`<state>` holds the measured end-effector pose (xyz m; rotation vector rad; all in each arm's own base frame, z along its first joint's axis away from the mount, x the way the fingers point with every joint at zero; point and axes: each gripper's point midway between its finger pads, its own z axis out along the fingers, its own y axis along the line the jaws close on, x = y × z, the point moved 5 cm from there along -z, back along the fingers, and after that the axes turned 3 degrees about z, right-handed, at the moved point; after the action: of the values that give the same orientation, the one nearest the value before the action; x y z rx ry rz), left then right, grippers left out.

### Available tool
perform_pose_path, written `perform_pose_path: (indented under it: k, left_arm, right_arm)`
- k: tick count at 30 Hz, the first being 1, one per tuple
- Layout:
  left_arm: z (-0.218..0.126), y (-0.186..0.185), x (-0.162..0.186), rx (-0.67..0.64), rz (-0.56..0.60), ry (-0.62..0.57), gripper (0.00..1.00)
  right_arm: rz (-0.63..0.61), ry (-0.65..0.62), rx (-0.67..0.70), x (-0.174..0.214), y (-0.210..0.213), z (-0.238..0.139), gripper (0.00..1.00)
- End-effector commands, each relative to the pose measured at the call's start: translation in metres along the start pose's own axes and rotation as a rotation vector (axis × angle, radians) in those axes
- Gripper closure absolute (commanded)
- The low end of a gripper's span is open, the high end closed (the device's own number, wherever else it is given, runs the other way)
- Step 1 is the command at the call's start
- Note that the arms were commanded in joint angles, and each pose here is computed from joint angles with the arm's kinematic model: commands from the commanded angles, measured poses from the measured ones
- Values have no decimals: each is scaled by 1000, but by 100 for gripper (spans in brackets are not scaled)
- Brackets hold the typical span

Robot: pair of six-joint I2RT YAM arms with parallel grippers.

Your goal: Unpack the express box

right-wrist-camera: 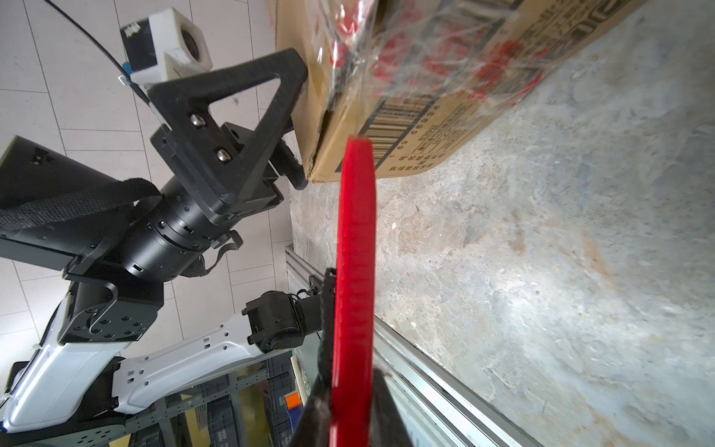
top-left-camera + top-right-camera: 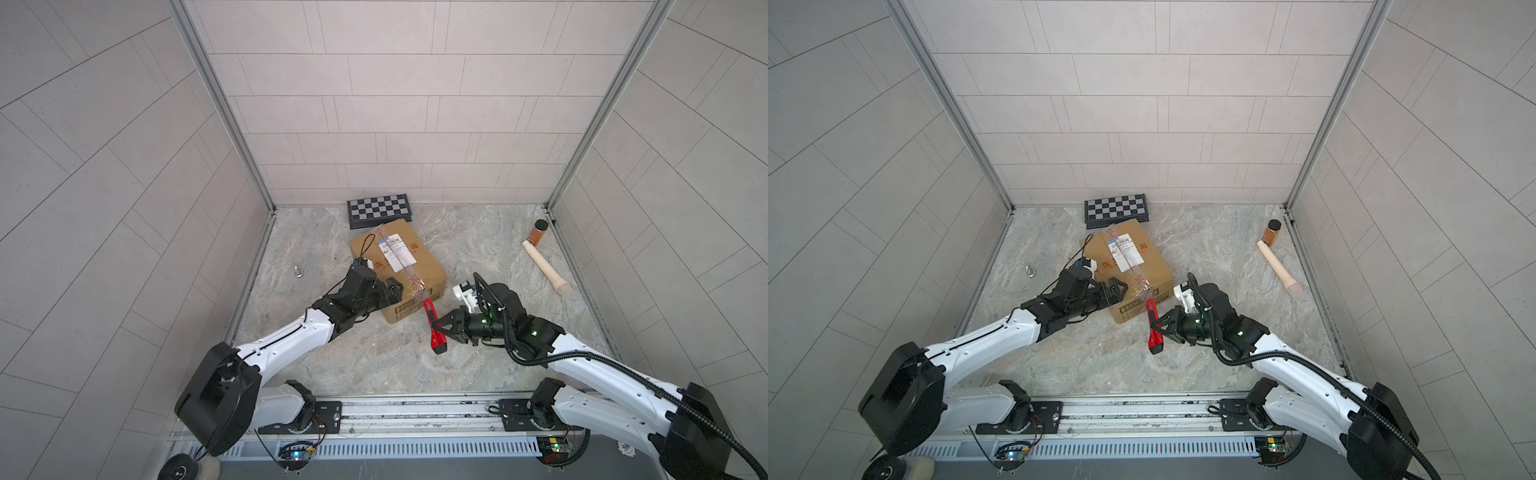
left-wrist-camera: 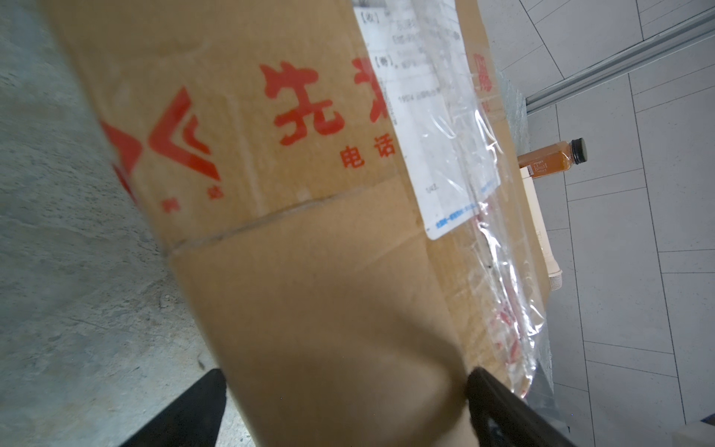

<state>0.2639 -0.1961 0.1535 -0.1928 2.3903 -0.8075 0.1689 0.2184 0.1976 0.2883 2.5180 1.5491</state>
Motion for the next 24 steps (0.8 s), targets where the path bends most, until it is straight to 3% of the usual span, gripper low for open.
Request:
perform_pose_path:
  k: [1, 16, 24]
  left_arm:
    - [0, -3, 7, 31, 14, 30, 0]
    - [-2, -3, 6, 30, 16, 24, 0]
    - [-4, -8, 3, 34, 33, 26, 0]
  right_arm:
    - [-144, 18, -227, 3, 59, -14, 100]
    - [-161, 99, -137, 7, 36, 18, 100]
    - [-216, 83, -231, 7, 73, 1, 100]
